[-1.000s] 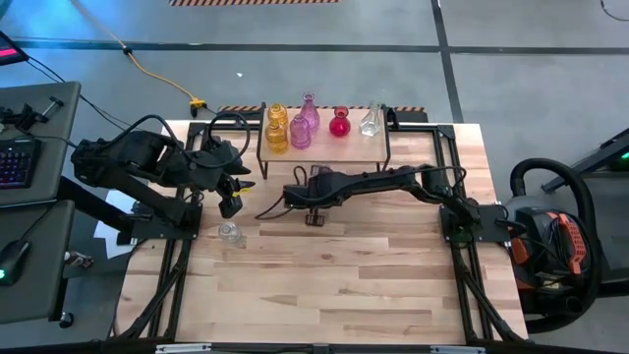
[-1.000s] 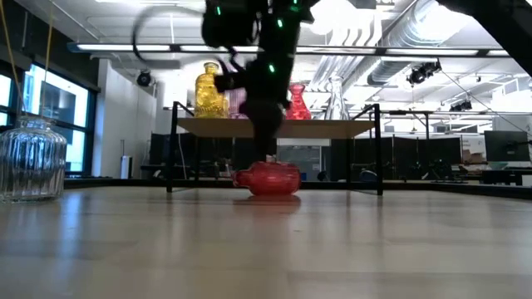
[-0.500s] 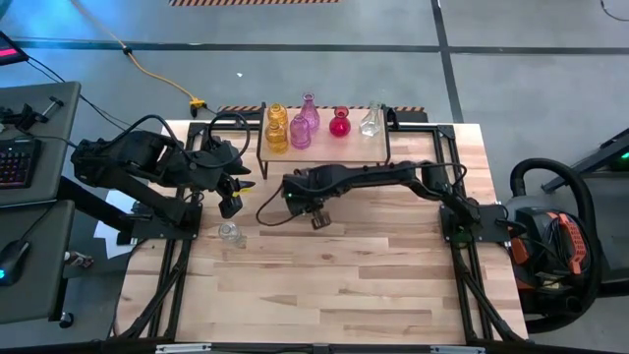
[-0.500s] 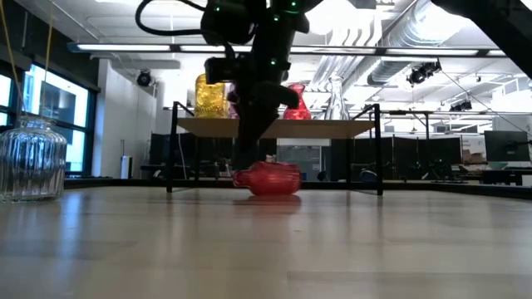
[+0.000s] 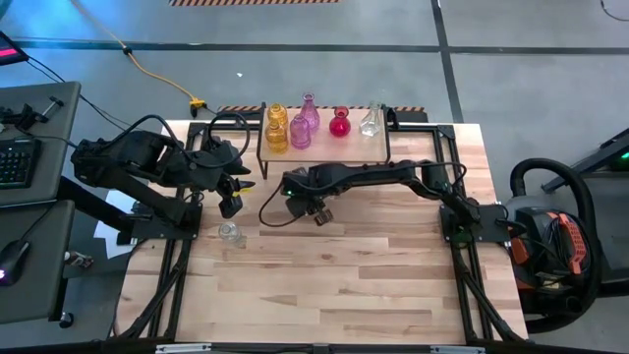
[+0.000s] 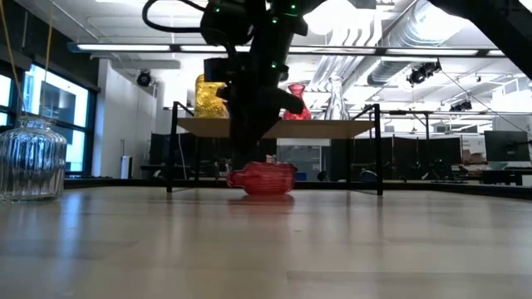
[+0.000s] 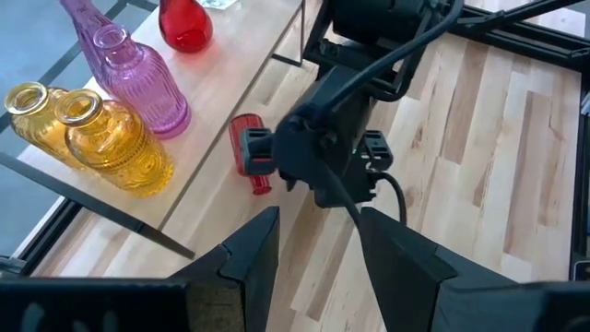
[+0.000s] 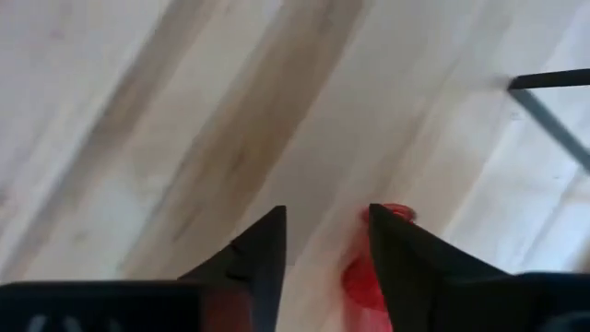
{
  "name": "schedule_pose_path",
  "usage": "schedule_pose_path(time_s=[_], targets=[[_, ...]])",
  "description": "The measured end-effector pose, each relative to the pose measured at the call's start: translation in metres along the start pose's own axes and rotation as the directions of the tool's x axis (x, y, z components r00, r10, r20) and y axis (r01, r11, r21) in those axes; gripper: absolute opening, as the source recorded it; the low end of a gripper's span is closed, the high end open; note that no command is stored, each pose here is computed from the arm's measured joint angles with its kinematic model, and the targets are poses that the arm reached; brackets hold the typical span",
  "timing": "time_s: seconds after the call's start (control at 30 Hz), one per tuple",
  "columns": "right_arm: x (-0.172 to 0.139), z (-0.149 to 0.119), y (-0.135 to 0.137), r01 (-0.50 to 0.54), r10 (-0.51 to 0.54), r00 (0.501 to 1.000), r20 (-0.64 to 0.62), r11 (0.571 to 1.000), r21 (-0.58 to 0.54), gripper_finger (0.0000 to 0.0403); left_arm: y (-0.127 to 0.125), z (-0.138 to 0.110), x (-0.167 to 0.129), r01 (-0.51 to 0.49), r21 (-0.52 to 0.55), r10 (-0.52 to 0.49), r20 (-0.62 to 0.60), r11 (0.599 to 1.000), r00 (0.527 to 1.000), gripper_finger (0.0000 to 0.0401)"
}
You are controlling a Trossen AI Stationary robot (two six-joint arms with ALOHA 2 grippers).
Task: Sort vases onto shelf
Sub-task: Put the red vase on the shelf
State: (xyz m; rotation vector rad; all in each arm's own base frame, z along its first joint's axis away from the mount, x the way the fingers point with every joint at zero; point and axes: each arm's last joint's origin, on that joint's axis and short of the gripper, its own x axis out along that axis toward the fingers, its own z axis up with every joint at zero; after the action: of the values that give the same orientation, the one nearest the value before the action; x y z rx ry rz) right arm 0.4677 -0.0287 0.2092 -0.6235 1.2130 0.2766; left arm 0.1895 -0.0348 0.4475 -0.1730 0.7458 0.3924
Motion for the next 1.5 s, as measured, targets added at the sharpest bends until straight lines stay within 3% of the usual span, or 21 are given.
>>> schedule_pose_path(time_s=[0.2, 0.33, 0.47, 0.7, 1.03, 1.3, 1.5], targets=[[0.001, -0.003, -0.015, 0.084, -0.083, 0.996, 0.025, 0.996, -0.023, 0.0191, 0.000, 0.000, 0.000, 0.000, -0.008, 0.000, 0.000, 1.000, 1.000, 0.0145], [0.008, -0.010, -0.019, 0.047, -0.048, 0.999, 0.014, 0.999, 0.006, 0.0210, 0.000, 0.000, 0.000, 0.000, -0.008, 0.000, 0.000, 1.000, 1.000, 0.0145], [0.031, -0.015, -0.017, 0.024, -0.024, 0.998, -0.051, 1.000, -0.007, 0.0213, 0.000, 0.000, 0.000, 0.000, -0.014, 0.000, -0.001, 1.000, 1.000, 0.0145], [0.048, -0.014, -0.012, 0.144, -0.152, 0.971, -0.187, 0.988, -0.054, 0.0213, 0.000, 0.000, 0.000, 0.005, -0.015, -0.005, -0.004, 1.000, 1.000, 0.0145], [0.048, -0.011, -0.015, 0.180, -0.181, 0.970, -0.164, 0.983, -0.026, 0.0213, 0.000, 0.000, 0.000, 0.006, -0.015, -0.006, -0.004, 1.000, 1.000, 0.0145], [0.046, -0.008, -0.012, 0.277, -0.281, 0.929, -0.241, 0.960, -0.051, 0.0213, 0.000, 0.000, 0.000, 0.006, -0.015, -0.006, -0.004, 1.000, 1.000, 0.0145], [0.046, -0.009, -0.014, 0.200, -0.193, 0.967, -0.168, 0.979, 0.025, 0.0213, 0.000, 0.000, 0.000, 0.007, -0.006, -0.007, -0.004, 1.000, 1.000, 0.0145]])
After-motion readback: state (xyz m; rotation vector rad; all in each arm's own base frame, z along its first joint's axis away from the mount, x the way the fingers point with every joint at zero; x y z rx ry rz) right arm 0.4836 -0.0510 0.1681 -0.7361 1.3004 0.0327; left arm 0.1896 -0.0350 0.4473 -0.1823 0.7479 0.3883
